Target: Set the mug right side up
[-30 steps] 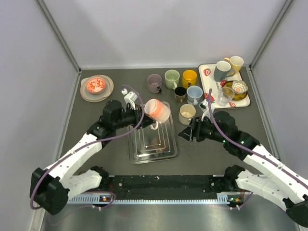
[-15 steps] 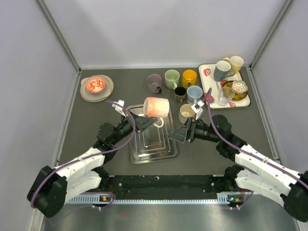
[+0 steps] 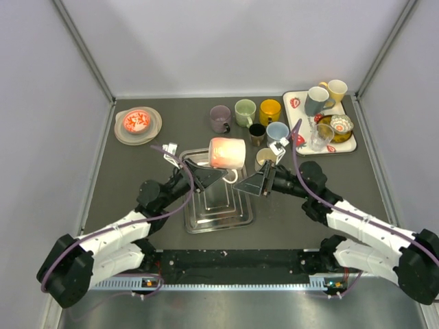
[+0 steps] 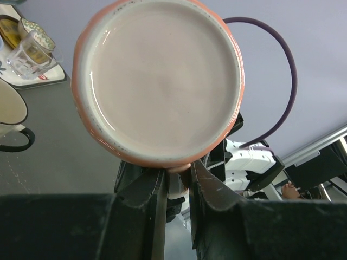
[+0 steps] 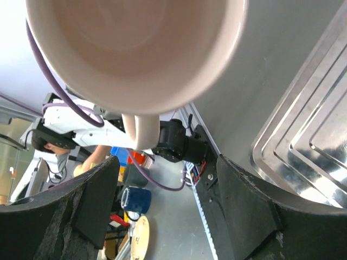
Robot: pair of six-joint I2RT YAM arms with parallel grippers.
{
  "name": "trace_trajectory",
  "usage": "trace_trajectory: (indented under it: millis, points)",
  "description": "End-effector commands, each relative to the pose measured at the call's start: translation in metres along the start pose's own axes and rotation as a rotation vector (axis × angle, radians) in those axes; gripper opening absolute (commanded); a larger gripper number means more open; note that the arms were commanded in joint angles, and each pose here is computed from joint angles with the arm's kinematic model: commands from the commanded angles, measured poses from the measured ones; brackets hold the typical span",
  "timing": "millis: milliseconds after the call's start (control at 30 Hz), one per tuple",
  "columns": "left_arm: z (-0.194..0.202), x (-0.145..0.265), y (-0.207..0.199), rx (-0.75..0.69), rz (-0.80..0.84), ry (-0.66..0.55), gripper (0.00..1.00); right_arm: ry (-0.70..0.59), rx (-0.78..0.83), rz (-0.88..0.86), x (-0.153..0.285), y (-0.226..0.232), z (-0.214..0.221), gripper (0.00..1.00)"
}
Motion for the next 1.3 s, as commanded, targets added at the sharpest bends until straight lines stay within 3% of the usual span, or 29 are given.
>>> trace_trajectory:
  millis: [0,267,467,867,1033,1100,1167,1267]
  points:
    - [-0.009,-0.006,-0.054,-0.080,0.203,-0.029,0.00,-0.055,0.064,-0.117,-0.009,0.035,-0.025,0.72]
    - [0.001,-0.011,-0.056,-0.077,0.202,0.012,0.00,-0.069,0.064,-0.150,-0.014,0.043,-0.034,0.70]
    - [0.009,-0.013,-0.055,-0.067,0.205,0.039,0.00,-0.068,0.058,-0.171,-0.019,0.046,-0.037,0.60]
    - [0.021,-0.016,-0.054,-0.047,0.207,0.083,0.00,-0.101,0.057,-0.197,-0.020,0.052,-0.044,0.25]
    - [0.025,-0.014,-0.051,-0.048,0.200,0.096,0.00,-0.150,0.074,-0.185,-0.017,0.056,-0.053,0.00]
    - [0.026,-0.013,-0.049,-0.059,0.187,0.101,0.00,-0.163,0.078,-0.151,-0.015,0.054,-0.055,0.00]
    - [0.026,-0.012,-0.049,-0.071,0.183,0.100,0.04,-0.159,0.101,-0.107,-0.013,0.049,-0.055,0.00]
    - [0.023,-0.010,-0.047,-0.089,0.163,0.084,0.22,-0.166,0.129,-0.070,-0.008,0.048,-0.056,0.00]
Point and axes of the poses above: each gripper's point midway between its finger pads, its own x axis back along the fingers, its own y axis along the line the jaws close on, z = x × y, the point moved 2 cm from there along x, back along the fingers, and after that the axes turned 8 degrees about x, right-handed, at the moved point
